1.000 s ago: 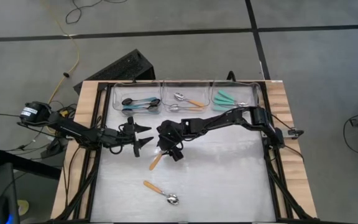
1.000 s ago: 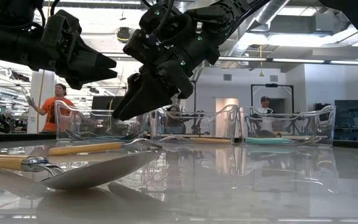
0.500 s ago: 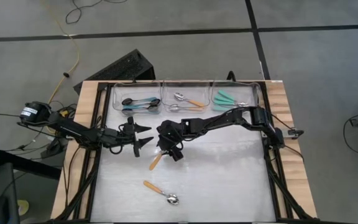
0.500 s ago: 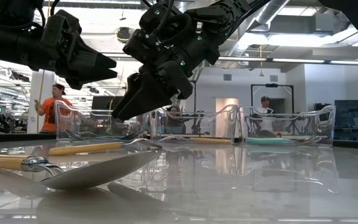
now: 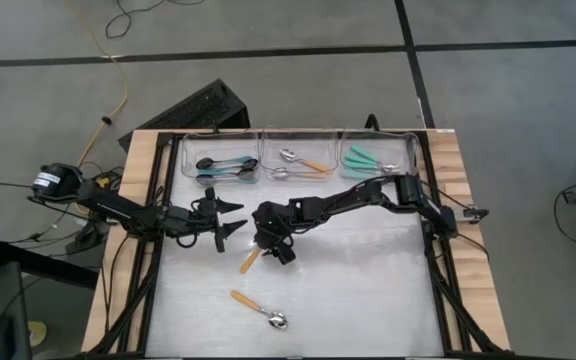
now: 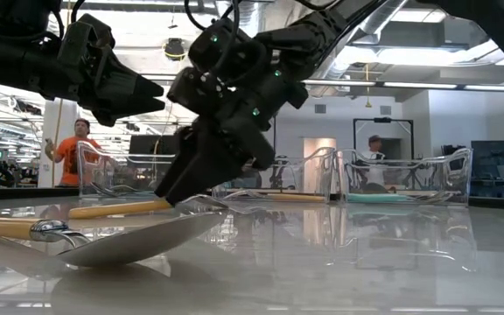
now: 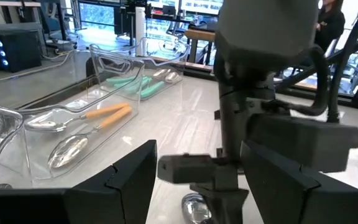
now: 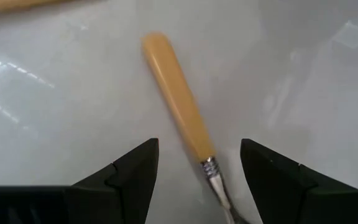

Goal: Sort silverware by color (type)
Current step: Put the top yellow spoon into the top center transparent bin

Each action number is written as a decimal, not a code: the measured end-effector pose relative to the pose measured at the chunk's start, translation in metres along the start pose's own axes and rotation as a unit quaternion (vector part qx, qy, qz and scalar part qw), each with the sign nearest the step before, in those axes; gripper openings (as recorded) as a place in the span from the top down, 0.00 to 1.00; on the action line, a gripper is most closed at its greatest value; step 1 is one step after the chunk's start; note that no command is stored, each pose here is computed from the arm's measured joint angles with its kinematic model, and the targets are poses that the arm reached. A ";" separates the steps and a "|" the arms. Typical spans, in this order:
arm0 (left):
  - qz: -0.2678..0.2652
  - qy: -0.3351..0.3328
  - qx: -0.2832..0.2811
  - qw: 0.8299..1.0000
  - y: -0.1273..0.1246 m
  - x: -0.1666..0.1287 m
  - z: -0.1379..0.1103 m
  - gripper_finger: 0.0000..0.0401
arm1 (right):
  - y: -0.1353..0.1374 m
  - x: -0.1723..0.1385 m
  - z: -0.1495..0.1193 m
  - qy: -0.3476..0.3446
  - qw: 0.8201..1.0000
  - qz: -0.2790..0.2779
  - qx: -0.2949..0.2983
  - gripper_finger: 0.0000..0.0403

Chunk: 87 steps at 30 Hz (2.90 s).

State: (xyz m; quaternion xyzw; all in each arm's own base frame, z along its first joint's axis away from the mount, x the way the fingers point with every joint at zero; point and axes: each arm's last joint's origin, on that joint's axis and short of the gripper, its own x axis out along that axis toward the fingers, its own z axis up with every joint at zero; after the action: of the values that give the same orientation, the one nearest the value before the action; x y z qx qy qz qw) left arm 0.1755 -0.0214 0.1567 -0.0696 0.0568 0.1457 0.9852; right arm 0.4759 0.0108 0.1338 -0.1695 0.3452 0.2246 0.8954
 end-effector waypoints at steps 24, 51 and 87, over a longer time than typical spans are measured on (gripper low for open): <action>0.000 0.000 0.002 1.000 0.000 0.000 0.000 0.46 | -0.015 0.003 -0.022 0.029 0.998 0.003 0.055 0.50; 0.000 -0.001 0.002 1.000 0.000 0.000 0.000 0.46 | -0.013 0.004 -0.018 0.020 0.995 -0.005 0.100 0.84; 0.002 -0.001 0.005 1.000 0.000 0.000 0.000 0.46 | -0.043 -0.070 -0.025 0.124 0.981 -0.034 0.149 0.84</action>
State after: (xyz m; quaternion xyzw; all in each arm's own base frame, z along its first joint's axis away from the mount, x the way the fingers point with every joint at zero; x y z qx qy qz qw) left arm 0.1755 -0.0213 0.1569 -0.0641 0.0568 0.1479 0.9853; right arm 0.4380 -0.0564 0.1717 -0.0727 0.4768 0.1171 0.8681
